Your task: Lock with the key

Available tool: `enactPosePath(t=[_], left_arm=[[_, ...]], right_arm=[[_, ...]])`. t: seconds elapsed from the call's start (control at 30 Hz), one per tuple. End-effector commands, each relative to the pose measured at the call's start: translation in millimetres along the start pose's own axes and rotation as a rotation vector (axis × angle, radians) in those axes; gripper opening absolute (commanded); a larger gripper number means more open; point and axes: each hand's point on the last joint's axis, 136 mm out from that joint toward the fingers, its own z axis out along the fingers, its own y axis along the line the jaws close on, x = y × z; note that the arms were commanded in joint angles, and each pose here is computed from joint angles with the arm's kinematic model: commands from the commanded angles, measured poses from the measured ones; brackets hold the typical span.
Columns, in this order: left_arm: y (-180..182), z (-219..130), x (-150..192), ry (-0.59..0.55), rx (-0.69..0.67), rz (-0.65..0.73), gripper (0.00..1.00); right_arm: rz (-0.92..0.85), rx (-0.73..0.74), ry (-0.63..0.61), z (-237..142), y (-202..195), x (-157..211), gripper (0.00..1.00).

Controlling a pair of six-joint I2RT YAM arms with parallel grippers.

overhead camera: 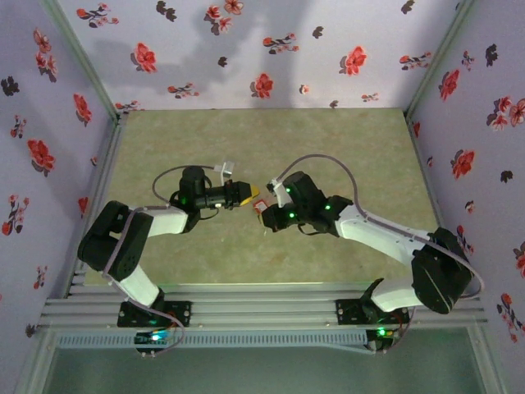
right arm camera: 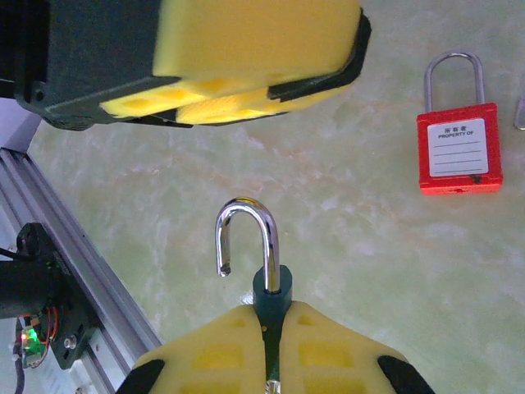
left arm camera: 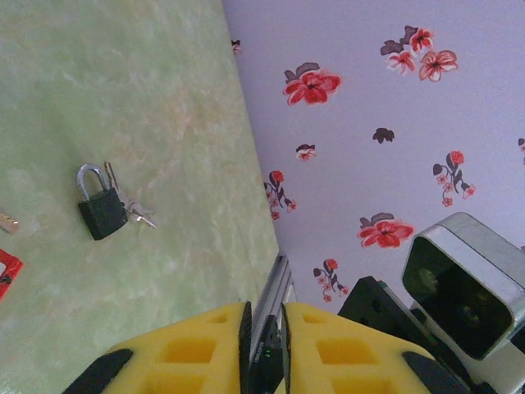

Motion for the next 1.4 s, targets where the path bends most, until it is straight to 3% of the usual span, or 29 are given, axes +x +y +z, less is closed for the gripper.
enactPosePath(t=[0.0,0.5,1.2,1.37], left_arm=[[-19,-3,-2,0.001,0.064,0.041,0.23],[-24,7,8,0.063,0.096,0.042,0.32],[-32,12,22,0.114,0.075,0.106,0.29],[-36,11,22,0.108,0.091,0.113,0.33]], right_arm=[[-0.003,-0.026,-0.019,-9,-1,-4,0.0],[0.021,-0.041,-0.055,-26,-6,-11,0.0],[0.031,-0.027,-0.045,-24,-10,-10,0.0],[0.035,-0.031,-0.036,-22,-10,-8,0.0]])
